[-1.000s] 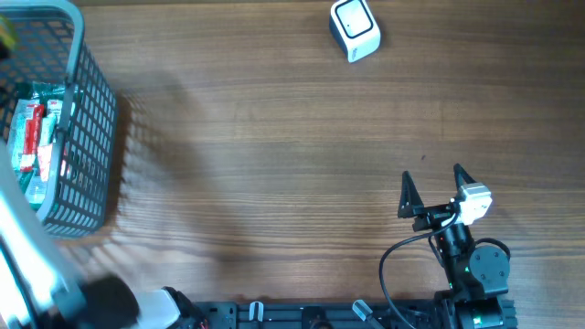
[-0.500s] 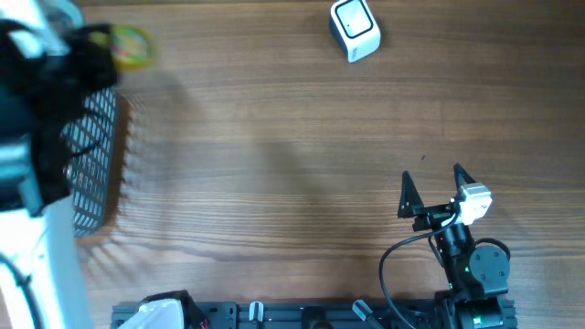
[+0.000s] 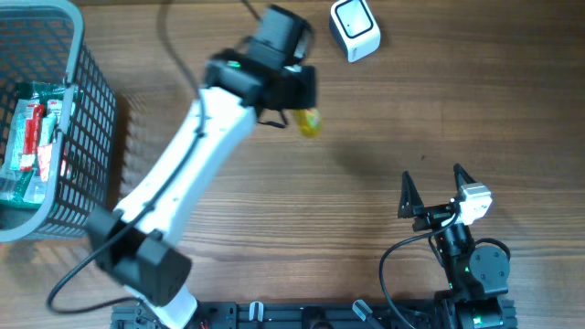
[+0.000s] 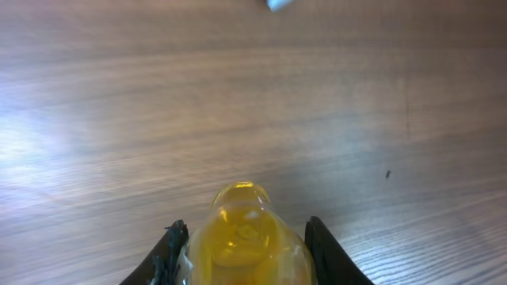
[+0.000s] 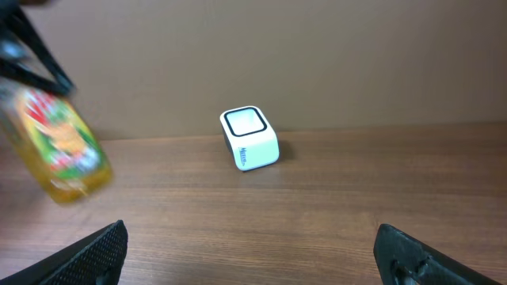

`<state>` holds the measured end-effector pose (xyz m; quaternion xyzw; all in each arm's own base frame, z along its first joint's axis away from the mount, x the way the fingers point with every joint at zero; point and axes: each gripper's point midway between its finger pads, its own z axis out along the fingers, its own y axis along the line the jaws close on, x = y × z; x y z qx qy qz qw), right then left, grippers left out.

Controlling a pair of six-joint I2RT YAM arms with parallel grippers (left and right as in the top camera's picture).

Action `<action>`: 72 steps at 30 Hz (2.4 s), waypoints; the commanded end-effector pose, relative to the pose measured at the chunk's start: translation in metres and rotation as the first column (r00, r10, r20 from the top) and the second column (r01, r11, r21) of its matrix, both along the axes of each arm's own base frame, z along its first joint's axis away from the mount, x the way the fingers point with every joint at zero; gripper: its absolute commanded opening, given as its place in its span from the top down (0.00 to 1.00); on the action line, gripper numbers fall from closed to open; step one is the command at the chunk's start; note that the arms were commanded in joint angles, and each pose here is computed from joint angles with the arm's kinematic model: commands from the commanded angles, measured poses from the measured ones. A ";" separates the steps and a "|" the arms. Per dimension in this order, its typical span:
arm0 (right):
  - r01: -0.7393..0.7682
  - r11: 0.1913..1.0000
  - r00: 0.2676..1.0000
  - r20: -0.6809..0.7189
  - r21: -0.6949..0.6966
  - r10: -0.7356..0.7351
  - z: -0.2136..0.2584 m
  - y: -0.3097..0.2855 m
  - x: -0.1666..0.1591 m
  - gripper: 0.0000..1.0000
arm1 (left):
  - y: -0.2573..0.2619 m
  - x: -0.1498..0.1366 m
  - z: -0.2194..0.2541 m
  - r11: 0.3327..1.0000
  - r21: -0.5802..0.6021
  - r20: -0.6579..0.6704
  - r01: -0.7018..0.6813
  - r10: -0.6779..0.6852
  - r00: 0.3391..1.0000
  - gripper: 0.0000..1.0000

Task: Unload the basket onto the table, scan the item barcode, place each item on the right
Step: 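Carry the oil bottle with the left gripper toward the scanner, then set the oil bottle on the table and open the left gripper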

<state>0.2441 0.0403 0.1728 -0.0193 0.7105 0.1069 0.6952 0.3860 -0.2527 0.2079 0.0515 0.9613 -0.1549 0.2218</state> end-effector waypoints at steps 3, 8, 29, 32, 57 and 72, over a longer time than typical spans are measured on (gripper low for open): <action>-0.005 1.000 1.000 0.006 -0.017 0.005 0.000 0.001 0.000 0.00 | -0.048 -0.008 -0.032 0.992 0.099 0.055 -0.078 0.073 0.996 0.96; -0.005 1.000 1.000 0.006 -0.017 0.005 0.000 0.001 0.000 0.00 | -0.095 -0.025 -0.048 0.988 0.154 0.143 -0.029 0.006 0.990 0.94; -0.005 1.000 1.000 0.006 -0.017 0.005 0.000 0.001 0.000 0.00 | -0.133 -0.040 -0.089 0.987 0.136 0.130 -0.080 0.062 0.990 0.91; -0.005 1.000 1.000 0.006 -0.017 0.005 0.000 0.001 0.000 0.00 | -0.138 -0.045 -0.092 0.992 0.110 0.093 -0.069 0.059 0.994 0.91; -0.005 1.000 1.000 0.006 -0.017 0.005 0.000 0.001 0.000 0.00 | -0.150 -0.055 -0.092 0.990 0.134 0.100 0.037 -0.050 0.994 0.15; -0.005 1.000 1.000 0.006 -0.018 0.005 0.000 0.001 0.000 0.00 | 0.088 0.002 0.200 0.967 0.030 0.601 -0.251 0.183 0.778 0.00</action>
